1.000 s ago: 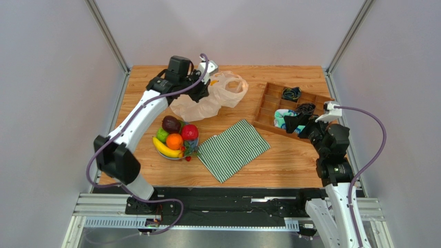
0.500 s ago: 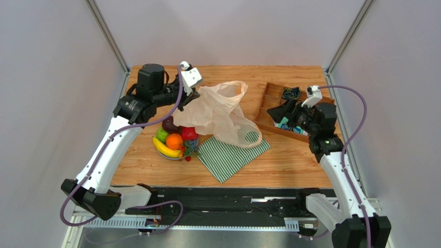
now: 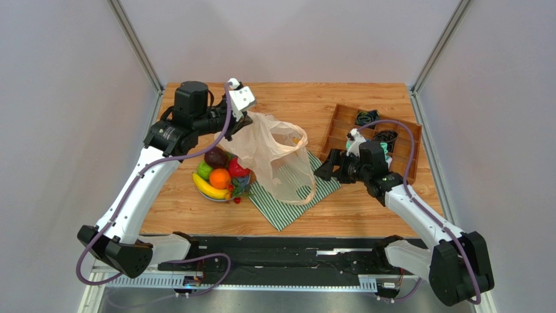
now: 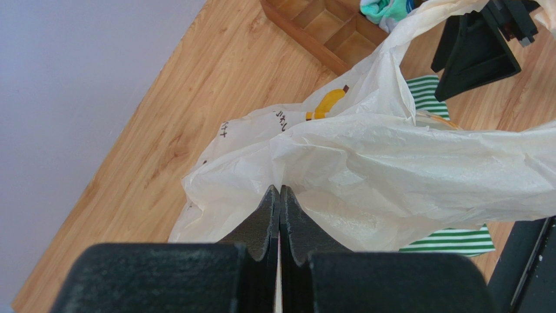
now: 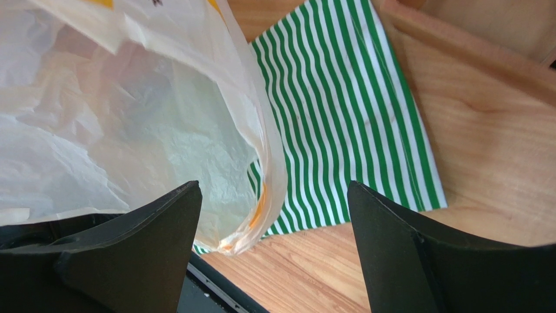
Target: Place the fruits into the plastic bag
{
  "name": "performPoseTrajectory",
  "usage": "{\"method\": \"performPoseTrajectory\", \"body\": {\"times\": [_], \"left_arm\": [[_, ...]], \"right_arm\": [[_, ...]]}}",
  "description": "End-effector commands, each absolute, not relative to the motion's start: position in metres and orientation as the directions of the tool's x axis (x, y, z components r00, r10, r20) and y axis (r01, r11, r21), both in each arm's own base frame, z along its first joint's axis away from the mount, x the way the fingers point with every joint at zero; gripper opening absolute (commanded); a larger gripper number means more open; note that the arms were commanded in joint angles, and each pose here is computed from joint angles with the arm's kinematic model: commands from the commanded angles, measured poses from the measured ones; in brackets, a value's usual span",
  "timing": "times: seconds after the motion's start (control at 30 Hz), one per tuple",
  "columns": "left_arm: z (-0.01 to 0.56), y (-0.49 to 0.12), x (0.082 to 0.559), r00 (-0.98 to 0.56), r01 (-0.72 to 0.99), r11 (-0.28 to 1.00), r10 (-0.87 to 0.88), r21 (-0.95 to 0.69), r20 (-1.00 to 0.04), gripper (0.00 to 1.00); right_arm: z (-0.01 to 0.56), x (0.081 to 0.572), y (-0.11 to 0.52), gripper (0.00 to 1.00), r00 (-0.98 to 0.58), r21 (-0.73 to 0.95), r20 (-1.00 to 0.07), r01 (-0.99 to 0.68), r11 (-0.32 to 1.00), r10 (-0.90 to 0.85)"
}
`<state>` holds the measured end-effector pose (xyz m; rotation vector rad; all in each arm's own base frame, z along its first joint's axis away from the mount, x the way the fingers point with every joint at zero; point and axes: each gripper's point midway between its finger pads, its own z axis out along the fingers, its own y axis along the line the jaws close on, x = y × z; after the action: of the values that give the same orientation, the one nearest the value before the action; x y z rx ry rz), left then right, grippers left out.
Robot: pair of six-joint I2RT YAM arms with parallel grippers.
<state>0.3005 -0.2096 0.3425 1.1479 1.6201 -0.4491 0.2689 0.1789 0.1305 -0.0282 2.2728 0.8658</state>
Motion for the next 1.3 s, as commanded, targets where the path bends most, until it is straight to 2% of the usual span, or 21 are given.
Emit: {"method": "performPoseTrajectory", "body": {"times": [0.0, 0.17, 0.37, 0.57, 0.73, 0.8, 0.83, 0.87, 0.9, 0.93, 0.97, 1.03, 1.07, 1.1, 1.17, 1.2, 1.27], "left_arm": [[0.354, -0.211, 0.303, 0.064, 0.836, 0.467, 0.441, 0.289, -0.895, 0.0], [0.353, -0.209, 0.306, 0.053, 0.825, 0.486, 0.443, 0.289, -0.895, 0.0], [0.354, -0.211, 0.304, 0.058, 0.832, 0.477, 0.432, 0.283, -0.9, 0.0], [0.353, -0.211, 0.309, 0.047, 0.824, 0.492, 0.432, 0.279, -0.901, 0.0], [0.349, -0.212, 0.314, 0.035, 0.82, 0.504, 0.428, 0.271, -0.903, 0.0], [0.347, -0.212, 0.317, 0.027, 0.813, 0.516, 0.428, 0.269, -0.903, 0.0], [0.347, -0.211, 0.319, 0.025, 0.807, 0.524, 0.429, 0.271, -0.903, 0.0], [0.346, -0.21, 0.322, 0.013, 0.798, 0.541, 0.425, 0.265, -0.905, 0.0], [0.345, -0.204, 0.33, -0.006, 0.768, 0.579, 0.433, 0.273, -0.901, 0.0], [0.346, -0.2, 0.335, -0.019, 0.745, 0.607, 0.435, 0.277, -0.9, 0.0], [0.351, -0.196, 0.339, -0.032, 0.715, 0.644, 0.419, 0.272, -0.908, 0.11], [0.355, -0.181, 0.352, -0.072, 0.63, 0.723, 0.419, 0.285, -0.905, 0.42], [0.361, -0.176, 0.356, -0.084, 0.593, 0.758, 0.393, 0.271, -0.916, 0.69], [0.367, -0.163, 0.362, -0.104, 0.519, 0.807, 0.386, 0.281, -0.917, 0.76], [0.381, -0.147, 0.364, -0.133, 0.421, 0.871, 0.336, 0.253, -0.933, 0.84], [0.388, -0.131, 0.367, -0.151, 0.333, 0.908, 0.319, 0.256, -0.935, 0.85], [0.407, -0.114, 0.359, -0.146, 0.267, 0.941, 0.251, 0.206, -0.957, 0.88]], "right_arm": [[0.134, 0.259, 0.18, 0.86, -0.745, 0.599, -0.617, -0.233, 0.766, 0.255], [0.116, 0.244, 0.188, 0.86, -0.787, 0.662, -0.536, -0.167, 0.73, 0.306], [0.109, 0.249, 0.199, 0.84, -0.8, 0.683, -0.516, -0.167, 0.711, 0.307], [0.106, 0.252, 0.219, 0.69, -0.829, 0.716, -0.482, -0.185, 0.673, 0.285], [0.103, 0.251, 0.234, 0.61, -0.863, 0.746, -0.425, -0.163, 0.645, 0.274], [0.106, 0.252, 0.243, 0.5, -0.871, 0.768, -0.411, -0.171, 0.618, 0.27], [0.11, 0.252, 0.246, 0.41, -0.878, 0.784, -0.391, -0.159, 0.6, 0.278], [0.116, 0.254, 0.247, 0.17, -0.873, 0.79, -0.395, -0.164, 0.591, 0.286], [0.12, 0.255, 0.247, 0.05, -0.868, 0.791, -0.397, -0.16, 0.59, 0.297], [0.13, 0.265, 0.245, 0.0, -0.845, 0.782, -0.425, -0.161, 0.603, 0.325], [0.132, 0.266, 0.24, 0.0, -0.839, 0.76, -0.434, -0.147, 0.633, 0.327], [0.162, 0.29, 0.228, 0.0, -0.763, 0.705, -0.529, -0.151, 0.693, 0.372], [0.164, 0.292, 0.218, 0.0, -0.753, 0.658, -0.552, -0.131, 0.741, 0.357], [0.174, 0.299, 0.212, 0.0, -0.725, 0.631, -0.585, -0.125, 0.766, 0.363], [0.199, 0.315, 0.195, 0.0, -0.658, 0.564, -0.654, -0.093, 0.821, 0.374], [0.206, 0.319, 0.19, 0.0, -0.639, 0.546, -0.67, -0.08, 0.834, 0.378], [0.222, 0.329, 0.176, 0.0, -0.587, 0.508, -0.705, -0.026, 0.861, 0.398]]}}
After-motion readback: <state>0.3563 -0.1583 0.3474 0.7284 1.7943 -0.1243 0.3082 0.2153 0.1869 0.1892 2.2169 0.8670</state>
